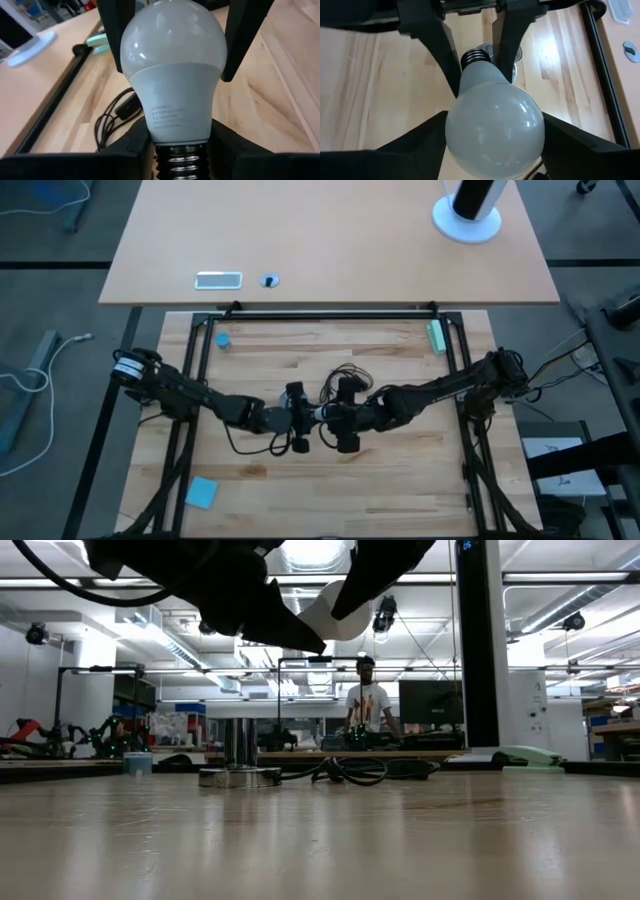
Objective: Screw lightbulb
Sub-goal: Insert the lightbulb into the lamp
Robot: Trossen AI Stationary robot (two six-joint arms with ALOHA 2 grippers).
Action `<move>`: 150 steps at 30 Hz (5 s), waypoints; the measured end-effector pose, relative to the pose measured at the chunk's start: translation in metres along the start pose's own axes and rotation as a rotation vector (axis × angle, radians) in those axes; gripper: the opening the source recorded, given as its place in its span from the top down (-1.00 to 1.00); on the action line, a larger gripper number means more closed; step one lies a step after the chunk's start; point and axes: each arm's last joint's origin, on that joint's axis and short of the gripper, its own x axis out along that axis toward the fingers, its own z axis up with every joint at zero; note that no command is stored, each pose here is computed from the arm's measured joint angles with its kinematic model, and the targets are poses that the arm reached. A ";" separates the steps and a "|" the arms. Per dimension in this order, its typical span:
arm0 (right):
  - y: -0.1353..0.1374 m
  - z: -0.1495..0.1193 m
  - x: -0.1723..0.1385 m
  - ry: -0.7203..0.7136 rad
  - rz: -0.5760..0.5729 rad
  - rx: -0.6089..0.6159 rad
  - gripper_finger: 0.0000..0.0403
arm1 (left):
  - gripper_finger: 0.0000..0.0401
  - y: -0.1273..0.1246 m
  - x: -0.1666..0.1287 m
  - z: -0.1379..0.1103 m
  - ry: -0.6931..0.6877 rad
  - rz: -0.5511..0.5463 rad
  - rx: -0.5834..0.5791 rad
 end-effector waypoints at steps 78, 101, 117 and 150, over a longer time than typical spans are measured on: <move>0.057 0.022 0.011 -0.971 -0.151 0.193 -0.49 | 0.58 0.008 -0.076 -0.015 -0.757 -0.056 -0.032; 0.043 0.026 0.016 -0.968 -0.196 0.132 -0.40 | 0.58 0.006 -0.075 -0.013 -0.755 -0.097 -0.006; 0.028 0.032 0.025 -0.986 -0.082 0.133 -0.36 | 0.58 0.006 -0.073 -0.014 -0.735 -0.092 0.001; 0.021 0.032 0.028 -0.973 -0.153 0.143 0.30 | 0.29 0.008 -0.070 -0.019 -0.647 -0.014 -0.063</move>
